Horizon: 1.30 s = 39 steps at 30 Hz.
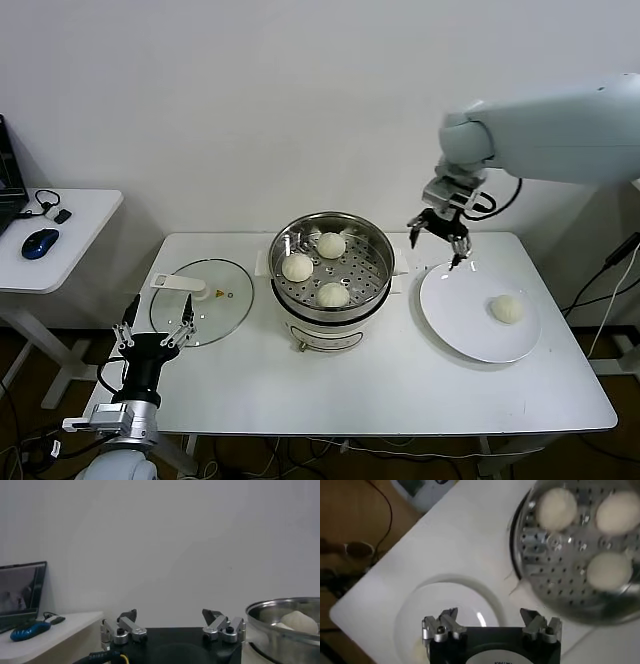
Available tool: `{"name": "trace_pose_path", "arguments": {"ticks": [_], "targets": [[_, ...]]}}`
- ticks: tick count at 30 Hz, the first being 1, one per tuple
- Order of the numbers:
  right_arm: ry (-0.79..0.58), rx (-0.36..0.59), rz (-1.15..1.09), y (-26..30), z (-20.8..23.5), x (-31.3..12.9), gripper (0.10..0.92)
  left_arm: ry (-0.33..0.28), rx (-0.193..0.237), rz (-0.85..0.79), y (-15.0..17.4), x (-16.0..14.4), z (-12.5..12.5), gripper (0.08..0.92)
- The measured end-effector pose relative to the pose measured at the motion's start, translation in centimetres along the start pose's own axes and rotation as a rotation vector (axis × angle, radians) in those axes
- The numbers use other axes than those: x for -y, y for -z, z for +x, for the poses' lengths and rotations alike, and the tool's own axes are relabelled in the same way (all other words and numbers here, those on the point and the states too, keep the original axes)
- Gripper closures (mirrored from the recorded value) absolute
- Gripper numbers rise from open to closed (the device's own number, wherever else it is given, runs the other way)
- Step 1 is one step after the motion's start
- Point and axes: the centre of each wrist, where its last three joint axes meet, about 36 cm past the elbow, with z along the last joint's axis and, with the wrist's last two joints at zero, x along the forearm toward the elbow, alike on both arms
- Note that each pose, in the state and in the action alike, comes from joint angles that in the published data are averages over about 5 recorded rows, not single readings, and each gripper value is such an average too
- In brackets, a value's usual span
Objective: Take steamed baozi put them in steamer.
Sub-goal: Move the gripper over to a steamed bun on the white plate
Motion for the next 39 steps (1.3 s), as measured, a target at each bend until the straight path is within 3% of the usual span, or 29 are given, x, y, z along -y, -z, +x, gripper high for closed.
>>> {"name": "trace_pose_path", "arguments": {"ticks": [16,39], "targets": [[0.032,-0.023,-0.392,-9.9,-7.3,-7.9,0.200,0.009,-0.019,0.003,-0.7,0.1,0.4,0.177],[0.057,-0.041,-0.586,-16.5,-18.5,-13.3,0.200,0.009,-0.043,-0.008,-1.6,0.2,0.7,0.177]]}}
